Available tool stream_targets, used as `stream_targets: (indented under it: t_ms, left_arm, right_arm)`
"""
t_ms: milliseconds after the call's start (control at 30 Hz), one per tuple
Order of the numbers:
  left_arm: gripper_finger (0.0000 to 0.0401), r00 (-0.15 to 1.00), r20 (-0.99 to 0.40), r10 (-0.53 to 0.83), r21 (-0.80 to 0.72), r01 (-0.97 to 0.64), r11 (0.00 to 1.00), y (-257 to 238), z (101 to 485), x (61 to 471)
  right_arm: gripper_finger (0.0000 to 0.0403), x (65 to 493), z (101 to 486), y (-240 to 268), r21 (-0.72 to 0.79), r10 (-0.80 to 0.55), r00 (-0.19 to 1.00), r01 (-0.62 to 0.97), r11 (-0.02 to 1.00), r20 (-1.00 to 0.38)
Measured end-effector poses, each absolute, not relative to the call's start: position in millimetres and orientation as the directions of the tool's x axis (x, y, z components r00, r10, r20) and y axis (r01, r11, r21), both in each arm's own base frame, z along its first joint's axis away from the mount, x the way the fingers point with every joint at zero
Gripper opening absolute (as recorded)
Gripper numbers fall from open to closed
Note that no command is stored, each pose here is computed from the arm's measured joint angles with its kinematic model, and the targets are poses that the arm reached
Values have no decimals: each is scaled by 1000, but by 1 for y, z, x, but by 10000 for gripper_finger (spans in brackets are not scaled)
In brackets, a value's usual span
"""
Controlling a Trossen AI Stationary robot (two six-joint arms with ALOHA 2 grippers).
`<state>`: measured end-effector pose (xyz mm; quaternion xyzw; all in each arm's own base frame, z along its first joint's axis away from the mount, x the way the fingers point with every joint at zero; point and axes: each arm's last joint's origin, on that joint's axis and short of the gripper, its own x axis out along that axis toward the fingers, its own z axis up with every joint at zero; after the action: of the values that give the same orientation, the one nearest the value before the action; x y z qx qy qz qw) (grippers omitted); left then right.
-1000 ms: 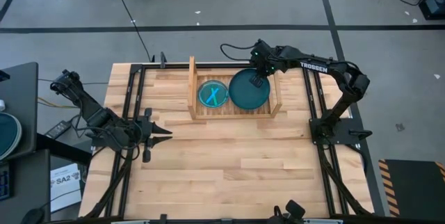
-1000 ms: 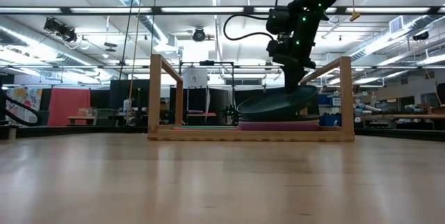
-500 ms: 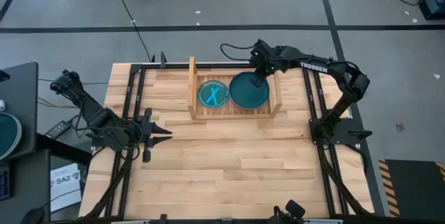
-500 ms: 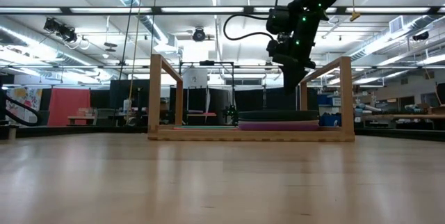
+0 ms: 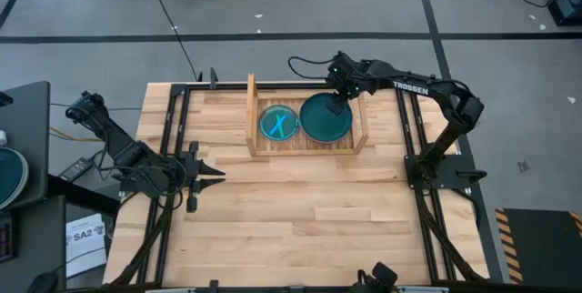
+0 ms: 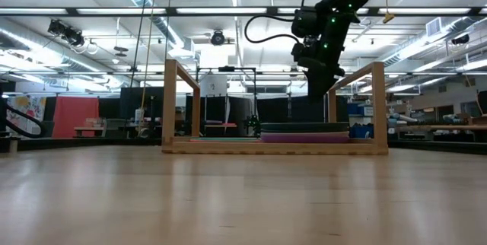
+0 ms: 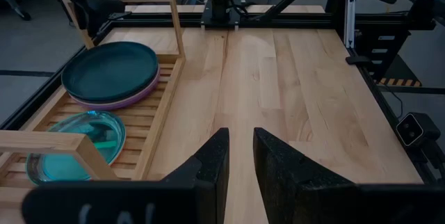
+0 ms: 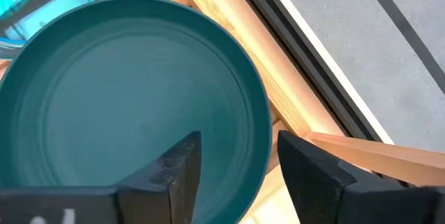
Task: Place and stack plates onto a shelf
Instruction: Return to Home Position
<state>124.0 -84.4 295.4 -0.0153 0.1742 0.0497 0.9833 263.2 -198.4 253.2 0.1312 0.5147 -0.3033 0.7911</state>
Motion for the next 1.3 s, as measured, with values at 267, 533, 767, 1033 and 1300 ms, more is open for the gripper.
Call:
stream_targets:
  t_ms: [267, 533, 767, 1033, 1300]
  left_arm:
    - [73, 934, -344, 92, -12, -103, 995, -84, 295, 124]
    - [73, 960, -271, 67, 36, -59, 998, -85, 305, 133]
    - [59, 992, -114, -48, 148, 65, 987, -74, 324, 156]
    - [50, 997, -48, 61, 182, -51, 982, -30, 332, 168]
    - [50, 968, -70, 243, 180, -227, 957, 4, 336, 120]
  right_arm:
    - [201, 263, 253, -199, -105, -348, 289, 617, 780, -892]
    - [200, 277, 261, -202, -9, -383, 433, 653, 757, -816]
    - [198, 293, 269, -196, 49, -381, 560, 605, 795, -736]
    - [197, 313, 271, -166, 57, -326, 618, 517, 854, -715]
    - [197, 332, 270, -124, 88, -199, 664, 372, 924, -720]
